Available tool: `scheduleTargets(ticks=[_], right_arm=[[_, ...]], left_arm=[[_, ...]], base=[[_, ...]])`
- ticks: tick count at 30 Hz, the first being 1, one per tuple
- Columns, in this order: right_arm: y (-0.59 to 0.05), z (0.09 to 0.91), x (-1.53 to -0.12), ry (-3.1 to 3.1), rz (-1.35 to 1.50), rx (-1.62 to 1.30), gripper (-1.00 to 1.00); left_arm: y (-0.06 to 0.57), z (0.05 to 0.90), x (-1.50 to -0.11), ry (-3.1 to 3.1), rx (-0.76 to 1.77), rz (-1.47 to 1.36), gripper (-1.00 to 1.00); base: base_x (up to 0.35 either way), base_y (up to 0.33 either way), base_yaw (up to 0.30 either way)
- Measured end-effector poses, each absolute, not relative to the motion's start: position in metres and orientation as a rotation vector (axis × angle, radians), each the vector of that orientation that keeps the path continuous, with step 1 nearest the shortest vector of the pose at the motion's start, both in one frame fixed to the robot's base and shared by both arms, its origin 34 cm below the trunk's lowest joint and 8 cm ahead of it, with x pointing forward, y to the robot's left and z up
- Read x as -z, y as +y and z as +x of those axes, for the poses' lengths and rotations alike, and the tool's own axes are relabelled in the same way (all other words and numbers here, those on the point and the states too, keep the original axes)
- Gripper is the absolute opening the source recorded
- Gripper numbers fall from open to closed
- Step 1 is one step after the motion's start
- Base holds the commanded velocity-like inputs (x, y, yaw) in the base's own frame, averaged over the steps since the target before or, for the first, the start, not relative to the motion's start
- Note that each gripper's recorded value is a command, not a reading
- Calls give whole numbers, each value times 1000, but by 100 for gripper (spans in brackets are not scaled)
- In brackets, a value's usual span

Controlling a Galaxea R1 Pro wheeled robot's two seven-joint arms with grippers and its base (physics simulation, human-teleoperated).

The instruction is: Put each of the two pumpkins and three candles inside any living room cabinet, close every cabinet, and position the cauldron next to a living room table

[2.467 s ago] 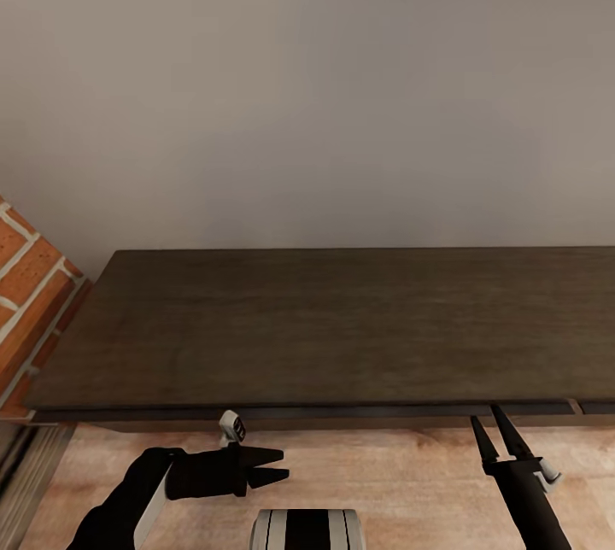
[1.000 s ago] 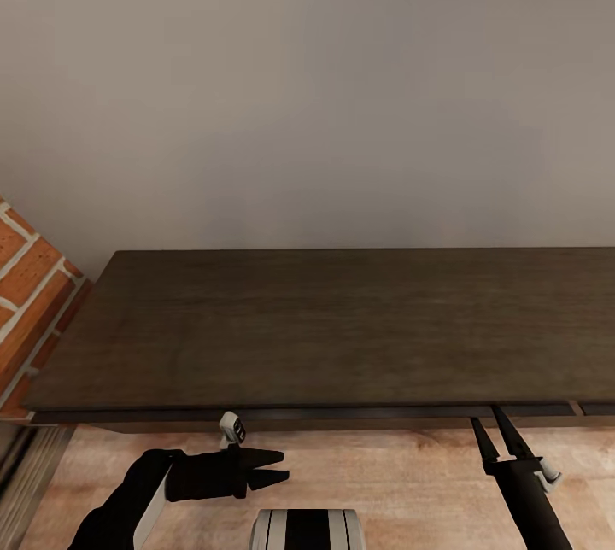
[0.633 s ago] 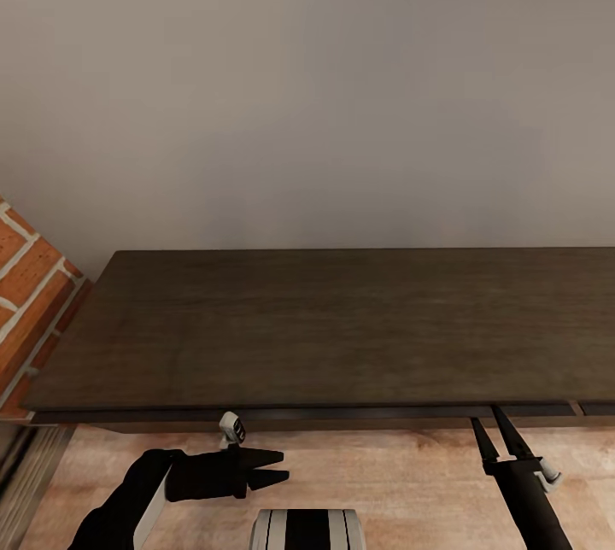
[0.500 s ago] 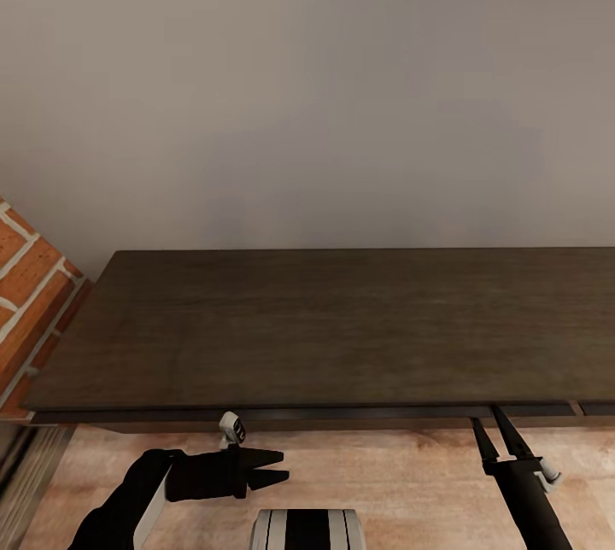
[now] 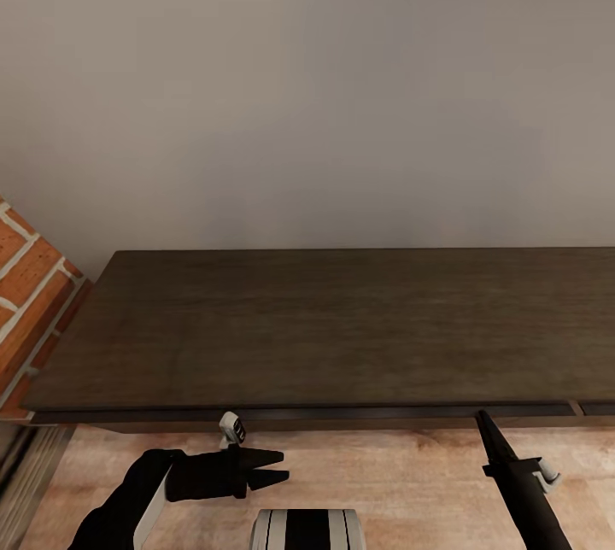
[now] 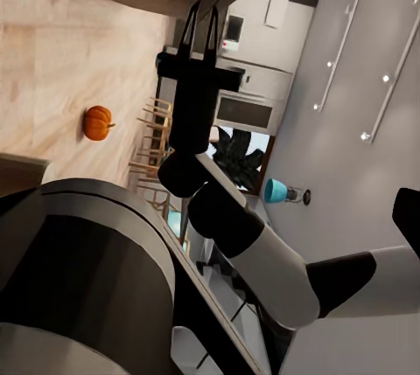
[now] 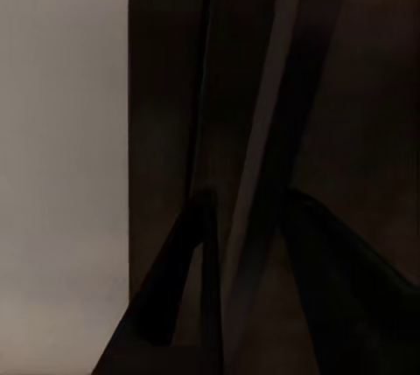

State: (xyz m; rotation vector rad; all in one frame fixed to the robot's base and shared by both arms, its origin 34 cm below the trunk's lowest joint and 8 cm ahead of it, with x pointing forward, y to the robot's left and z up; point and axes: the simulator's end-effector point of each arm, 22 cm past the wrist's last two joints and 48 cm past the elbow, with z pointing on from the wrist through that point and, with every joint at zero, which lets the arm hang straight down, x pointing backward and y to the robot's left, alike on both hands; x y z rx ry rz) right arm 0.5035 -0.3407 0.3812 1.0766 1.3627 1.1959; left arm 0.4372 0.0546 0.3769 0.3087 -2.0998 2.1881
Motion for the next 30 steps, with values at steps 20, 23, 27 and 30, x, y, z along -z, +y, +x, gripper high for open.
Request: scheduleTargets(ticks=[20,23,27,30], right_arm=[[-341,503,-374,1387,1102,-1178,-100],[-341,503,-374,1387,1102,-1178,-100],[-341,503,-373,1386,1106,-1180,-100],[-341,503,-373,1386,1106,-1180,-100]], left_arm=[[55,437,-377,-2100,-2187,309,100],[55,437,-377,-2101,-2187,308,100],[55,437,-377,-2101,-2186,308,100],[55,437,-377,-2101,-2186,308,100]], base=[[0,0,0],[0,0,0],[0,0,0],[0,0,0]])
